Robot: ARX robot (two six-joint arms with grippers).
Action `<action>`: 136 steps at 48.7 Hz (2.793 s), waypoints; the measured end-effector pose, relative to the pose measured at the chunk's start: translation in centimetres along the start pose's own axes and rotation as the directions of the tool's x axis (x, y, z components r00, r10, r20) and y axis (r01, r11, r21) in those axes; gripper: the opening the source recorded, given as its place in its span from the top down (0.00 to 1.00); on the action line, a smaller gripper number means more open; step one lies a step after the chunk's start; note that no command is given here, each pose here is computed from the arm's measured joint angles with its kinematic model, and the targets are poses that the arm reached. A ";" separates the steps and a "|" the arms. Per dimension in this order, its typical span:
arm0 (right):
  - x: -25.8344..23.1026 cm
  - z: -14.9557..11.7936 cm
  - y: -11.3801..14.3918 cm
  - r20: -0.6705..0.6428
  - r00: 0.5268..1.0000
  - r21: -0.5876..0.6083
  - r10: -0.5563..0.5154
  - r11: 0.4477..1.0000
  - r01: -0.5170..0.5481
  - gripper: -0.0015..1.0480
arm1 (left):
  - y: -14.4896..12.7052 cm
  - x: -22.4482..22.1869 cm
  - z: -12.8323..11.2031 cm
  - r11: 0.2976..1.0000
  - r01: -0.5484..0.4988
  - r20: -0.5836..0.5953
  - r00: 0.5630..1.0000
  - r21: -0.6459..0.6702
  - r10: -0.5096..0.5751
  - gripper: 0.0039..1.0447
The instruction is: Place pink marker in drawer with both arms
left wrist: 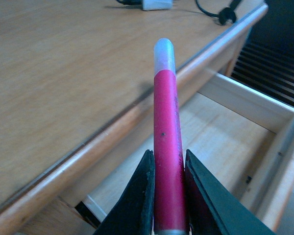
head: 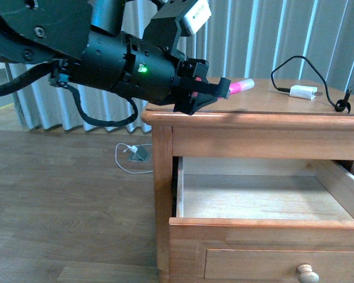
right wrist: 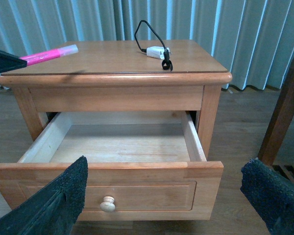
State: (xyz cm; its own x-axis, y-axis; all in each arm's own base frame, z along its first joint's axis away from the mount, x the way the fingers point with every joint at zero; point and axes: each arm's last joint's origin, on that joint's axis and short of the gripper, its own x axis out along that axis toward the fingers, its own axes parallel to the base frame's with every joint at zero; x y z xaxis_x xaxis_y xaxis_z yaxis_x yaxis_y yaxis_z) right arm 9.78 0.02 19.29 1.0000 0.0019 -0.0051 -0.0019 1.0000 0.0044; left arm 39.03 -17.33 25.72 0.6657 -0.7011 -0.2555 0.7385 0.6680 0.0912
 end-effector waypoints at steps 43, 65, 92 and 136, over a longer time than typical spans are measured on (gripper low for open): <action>0.0 0.0 0.0 0.000 1.000 0.000 0.000 1.000 0.000 0.08 | -3.5 4.3 -8.4 0.999 0.007 -0.164 0.986 0.039 0.000 0.55; 0.0 0.0 0.0 0.000 1.000 0.000 0.000 1.000 0.000 0.08 | -1.9 -3.6 -5.8 0.944 -0.300 -0.073 0.953 -0.136 0.293 0.06; 0.0 0.0 0.0 0.000 1.000 0.000 0.000 1.000 0.000 0.08 | -6.5 -22.8 -8.1 0.760 -0.558 0.000 0.806 -0.334 0.592 0.05; 0.0 0.0 0.0 0.000 1.000 0.000 0.001 1.000 -0.001 0.08 | -8.3 -27.6 -14.0 0.670 -0.697 0.105 0.668 -0.256 0.736 0.96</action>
State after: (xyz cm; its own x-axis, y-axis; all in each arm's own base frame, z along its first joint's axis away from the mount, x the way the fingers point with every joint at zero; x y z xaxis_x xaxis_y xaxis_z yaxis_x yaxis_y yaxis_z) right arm 9.78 0.03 19.29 1.0000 0.0031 -0.0051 -0.0030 1.0000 0.0040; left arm 13.01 -0.04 18.50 1.0000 -0.0031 -0.0021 0.0030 1.0000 -0.0074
